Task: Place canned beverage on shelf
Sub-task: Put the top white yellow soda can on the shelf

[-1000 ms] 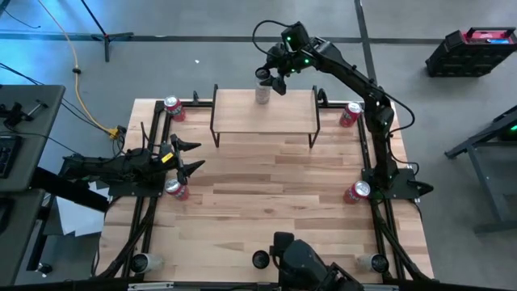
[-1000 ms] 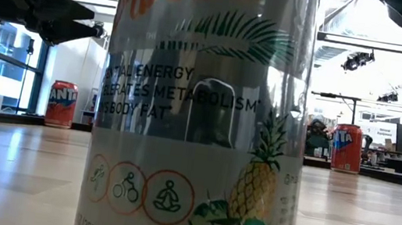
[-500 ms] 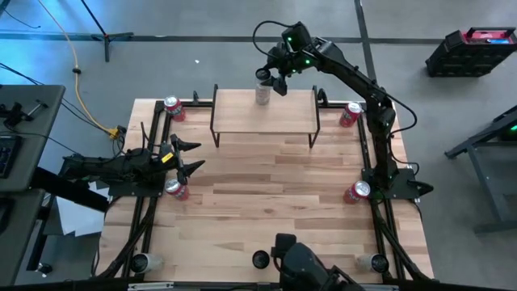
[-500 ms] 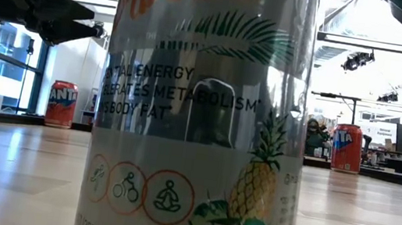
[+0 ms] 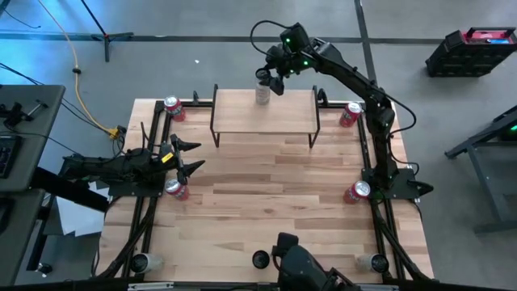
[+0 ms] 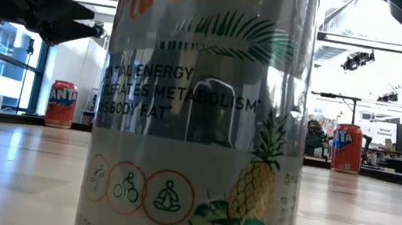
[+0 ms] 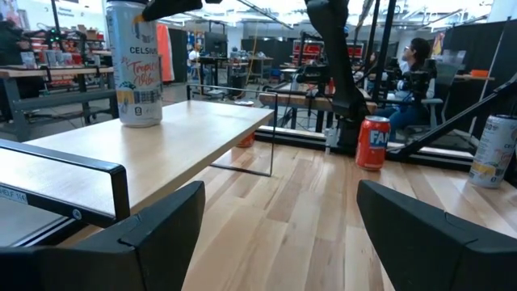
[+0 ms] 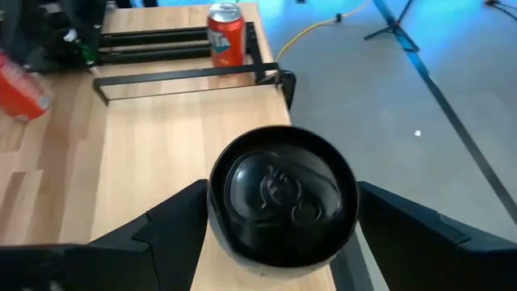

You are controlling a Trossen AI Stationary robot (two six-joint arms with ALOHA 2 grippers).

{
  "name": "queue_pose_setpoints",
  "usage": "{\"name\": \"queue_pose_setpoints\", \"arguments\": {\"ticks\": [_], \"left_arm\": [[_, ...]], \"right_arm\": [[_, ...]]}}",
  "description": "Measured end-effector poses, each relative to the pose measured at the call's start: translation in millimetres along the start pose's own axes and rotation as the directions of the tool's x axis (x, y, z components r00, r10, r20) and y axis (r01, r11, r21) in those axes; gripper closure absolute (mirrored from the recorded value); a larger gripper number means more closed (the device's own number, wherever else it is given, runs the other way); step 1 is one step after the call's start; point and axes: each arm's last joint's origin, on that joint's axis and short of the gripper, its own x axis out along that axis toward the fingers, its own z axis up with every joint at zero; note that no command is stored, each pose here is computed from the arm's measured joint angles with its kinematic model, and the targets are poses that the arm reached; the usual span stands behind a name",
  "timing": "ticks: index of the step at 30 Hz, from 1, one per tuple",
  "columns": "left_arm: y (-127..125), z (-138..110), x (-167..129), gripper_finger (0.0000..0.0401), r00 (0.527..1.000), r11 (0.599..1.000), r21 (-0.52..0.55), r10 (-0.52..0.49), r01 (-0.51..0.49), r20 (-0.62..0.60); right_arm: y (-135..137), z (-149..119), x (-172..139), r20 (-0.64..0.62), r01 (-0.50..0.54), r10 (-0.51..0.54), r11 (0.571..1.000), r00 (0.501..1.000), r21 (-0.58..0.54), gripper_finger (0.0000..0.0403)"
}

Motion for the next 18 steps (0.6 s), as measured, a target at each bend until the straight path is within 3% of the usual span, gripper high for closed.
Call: {"name": "queue_pose_setpoints", "arguments": {"ticks": [6, 18], "left_arm": [[0, 0, 0, 0.0087, 1.0, 1.0, 0.0, 0.0, 0.0, 0.0], [0, 0, 0, 0.0087, 1.0, 1.0, 0.0, 0.0, 0.0, 0.0]], "right_arm": [[8, 3, 4, -0.029, 0.071, -0.07, 0.996, 0.997, 0.053, 0.0111], [22, 10, 9, -0.013, 0.055, -0.054, 0.994, 0.998, 0.092, 0.0149]]}}
